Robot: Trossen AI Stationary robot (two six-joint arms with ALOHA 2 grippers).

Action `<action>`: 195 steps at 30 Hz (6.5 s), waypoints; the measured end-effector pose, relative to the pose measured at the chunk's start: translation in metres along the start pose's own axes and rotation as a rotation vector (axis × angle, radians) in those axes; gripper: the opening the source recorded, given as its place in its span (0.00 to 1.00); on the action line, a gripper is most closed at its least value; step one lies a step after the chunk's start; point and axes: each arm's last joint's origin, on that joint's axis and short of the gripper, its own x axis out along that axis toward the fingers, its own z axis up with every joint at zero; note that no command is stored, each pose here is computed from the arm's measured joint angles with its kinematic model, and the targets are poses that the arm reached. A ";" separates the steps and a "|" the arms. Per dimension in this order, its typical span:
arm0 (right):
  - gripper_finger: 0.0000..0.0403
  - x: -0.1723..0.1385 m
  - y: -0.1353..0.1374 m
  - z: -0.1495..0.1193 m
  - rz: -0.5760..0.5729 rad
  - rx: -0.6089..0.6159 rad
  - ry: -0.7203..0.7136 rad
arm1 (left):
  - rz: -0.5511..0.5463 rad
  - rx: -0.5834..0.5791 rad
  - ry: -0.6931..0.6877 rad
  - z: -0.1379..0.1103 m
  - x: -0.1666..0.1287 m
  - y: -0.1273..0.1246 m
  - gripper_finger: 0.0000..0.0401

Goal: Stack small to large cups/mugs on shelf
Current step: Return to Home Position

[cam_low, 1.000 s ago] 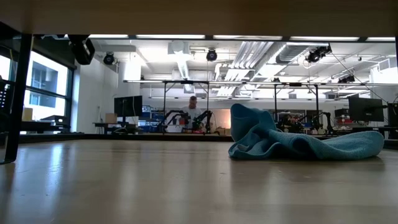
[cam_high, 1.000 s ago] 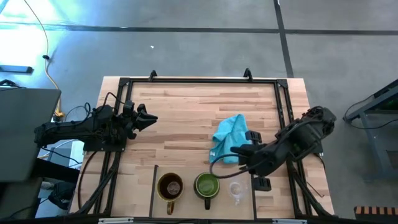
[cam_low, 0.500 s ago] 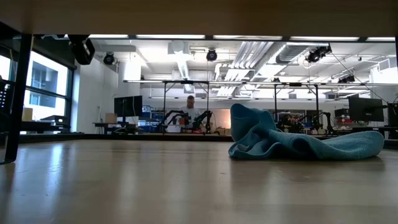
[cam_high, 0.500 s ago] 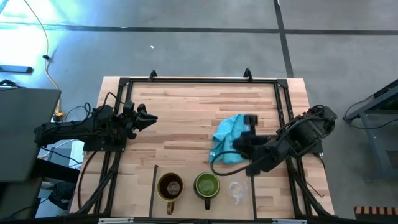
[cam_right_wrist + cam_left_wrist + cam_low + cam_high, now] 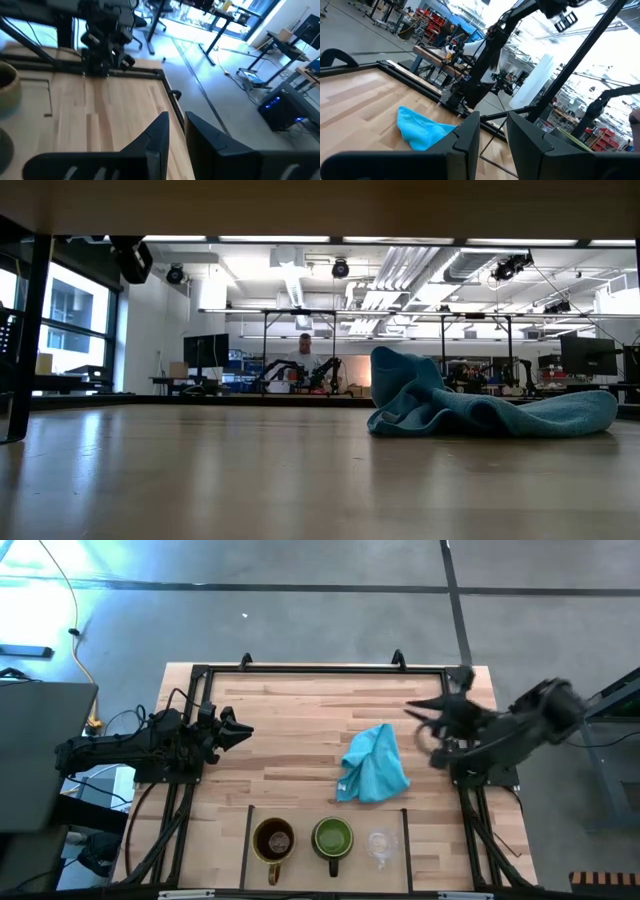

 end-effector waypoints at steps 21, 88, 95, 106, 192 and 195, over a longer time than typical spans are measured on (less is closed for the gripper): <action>0.13 -0.053 -0.079 -0.072 0.022 0.166 -0.060 | 0.005 0.097 -0.051 0.004 0.000 -0.001 0.21; 0.13 0.036 0.003 -0.270 0.844 0.530 -0.676 | 0.028 0.096 -0.097 0.005 0.019 0.002 0.21; 0.13 0.046 -0.005 -0.277 0.749 0.507 -0.615 | -0.015 0.153 -0.108 0.007 0.021 0.000 0.21; 0.13 0.060 -0.014 -0.294 0.552 0.471 -0.449 | -0.112 0.298 -0.130 0.011 0.019 -0.005 0.21; 0.13 0.104 0.018 -0.359 0.345 0.566 -0.551 | -0.374 0.493 -0.116 -0.021 -0.024 0.000 0.21; 0.13 0.106 0.018 -0.361 0.343 0.580 -0.520 | -0.385 0.487 -0.085 -0.024 -0.024 0.001 0.21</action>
